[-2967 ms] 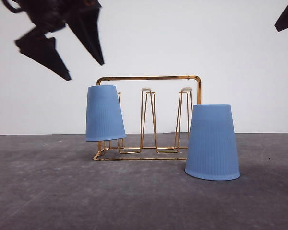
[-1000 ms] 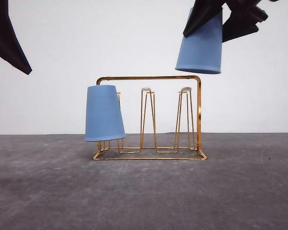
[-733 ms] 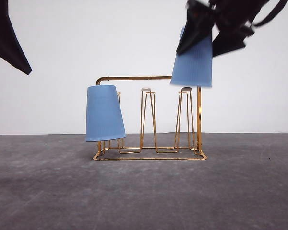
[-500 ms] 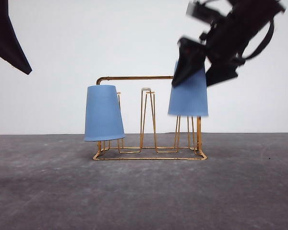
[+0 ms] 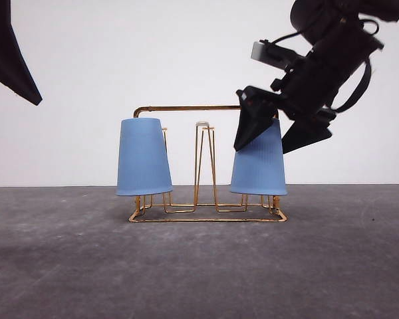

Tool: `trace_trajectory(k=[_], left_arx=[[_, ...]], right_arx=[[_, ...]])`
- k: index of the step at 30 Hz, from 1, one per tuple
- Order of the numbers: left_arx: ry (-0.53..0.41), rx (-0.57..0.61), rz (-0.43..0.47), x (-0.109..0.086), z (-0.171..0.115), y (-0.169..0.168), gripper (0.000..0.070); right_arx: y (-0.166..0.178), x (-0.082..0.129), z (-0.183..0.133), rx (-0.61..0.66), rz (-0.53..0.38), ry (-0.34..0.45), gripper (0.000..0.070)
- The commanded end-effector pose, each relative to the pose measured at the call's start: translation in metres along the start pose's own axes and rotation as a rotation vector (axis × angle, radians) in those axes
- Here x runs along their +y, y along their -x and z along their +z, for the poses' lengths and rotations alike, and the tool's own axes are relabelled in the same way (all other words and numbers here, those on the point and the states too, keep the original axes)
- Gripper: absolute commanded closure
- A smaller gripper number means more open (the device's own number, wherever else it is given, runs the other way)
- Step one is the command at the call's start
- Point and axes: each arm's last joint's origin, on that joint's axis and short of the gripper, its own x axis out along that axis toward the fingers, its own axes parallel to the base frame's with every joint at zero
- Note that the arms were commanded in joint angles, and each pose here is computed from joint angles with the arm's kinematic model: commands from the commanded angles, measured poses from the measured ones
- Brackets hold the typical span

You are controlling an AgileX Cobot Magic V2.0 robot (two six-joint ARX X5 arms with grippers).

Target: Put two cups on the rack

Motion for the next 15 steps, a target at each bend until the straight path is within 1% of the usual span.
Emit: trace_trajectory(k=[1, 3, 6, 9, 11, 13, 15], left_arx=[[-0.001, -0.008, 0.004, -0.001, 0.002, 0.001, 0.0199], [-0.001, -0.009, 0.004, -0.001, 0.002, 0.001, 0.0199], [-0.002, -0.009, 0.005, -0.001, 0.002, 0.001, 0.0198], [-0.001, -0.008, 0.005, -0.001, 0.002, 0.001, 0.0198], [-0.001, -0.005, 0.006, -0.001, 0.002, 0.001, 0.0199], [-0.001, -0.004, 0.006, -0.001, 0.001, 0.001, 0.0198], [-0.002, -0.003, 0.006, -0.001, 0.001, 0.001, 0.0198]], right_arx=[[0.021, 0.005, 0.019, -0.045, -0.001, -0.044, 0.0104], [0.042, 0.009, 0.025, -0.014, 0.000, -0.084, 0.0107], [0.073, 0.017, 0.024, 0.032, -0.003, -0.091, 0.0128], [0.097, 0.024, 0.016, 0.097, -0.003, -0.066, 0.0159], [0.111, 0.027, 0.009, 0.134, -0.001, -0.046, 0.0163], [0.123, 0.031, 0.001, 0.138, 0.000, -0.037, 0.0163], [0.133, 0.034, -0.011, 0.108, 0.000, -0.028, 0.0163]])
